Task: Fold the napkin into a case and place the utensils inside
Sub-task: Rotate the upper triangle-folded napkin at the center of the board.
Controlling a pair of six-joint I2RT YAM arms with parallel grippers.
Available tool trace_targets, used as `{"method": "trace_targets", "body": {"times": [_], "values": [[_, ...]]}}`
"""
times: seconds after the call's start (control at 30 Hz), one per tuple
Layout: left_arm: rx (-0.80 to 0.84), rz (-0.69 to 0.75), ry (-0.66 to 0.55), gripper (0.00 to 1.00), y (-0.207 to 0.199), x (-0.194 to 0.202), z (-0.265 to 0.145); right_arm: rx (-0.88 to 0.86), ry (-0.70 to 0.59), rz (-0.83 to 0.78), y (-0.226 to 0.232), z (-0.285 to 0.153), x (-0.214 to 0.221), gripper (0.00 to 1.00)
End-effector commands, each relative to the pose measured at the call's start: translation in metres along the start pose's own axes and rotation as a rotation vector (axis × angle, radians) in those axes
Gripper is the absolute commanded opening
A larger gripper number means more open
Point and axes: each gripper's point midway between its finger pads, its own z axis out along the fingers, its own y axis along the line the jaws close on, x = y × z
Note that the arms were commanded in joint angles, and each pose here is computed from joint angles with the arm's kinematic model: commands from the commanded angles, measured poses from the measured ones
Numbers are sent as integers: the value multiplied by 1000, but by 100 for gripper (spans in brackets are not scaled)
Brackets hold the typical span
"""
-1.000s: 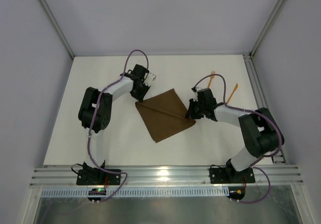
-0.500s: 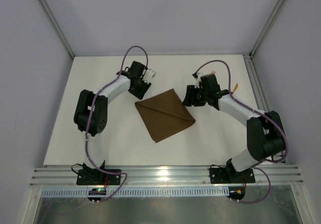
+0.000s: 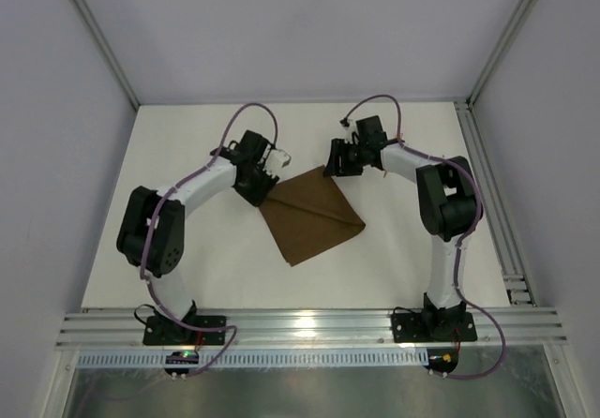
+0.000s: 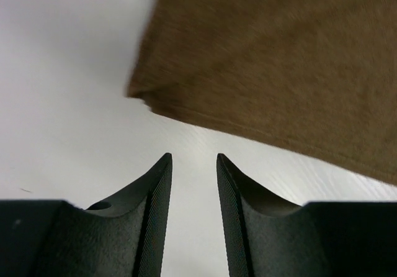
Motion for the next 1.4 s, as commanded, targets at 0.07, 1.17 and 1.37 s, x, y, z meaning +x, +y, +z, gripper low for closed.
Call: {"method": "trace_targets", "body": {"times": [0.07,1.17,1.37], "values": [[87,301,96,40,-71,38,-15,-53,-33,31,8,24,-32,56],[172,173,69,54,-43,39,-25,84,-256,467,-36,-65,83,4],[194,66,89,56,-30,33,1,7,-124,470,-7,-79,160,36]]}}
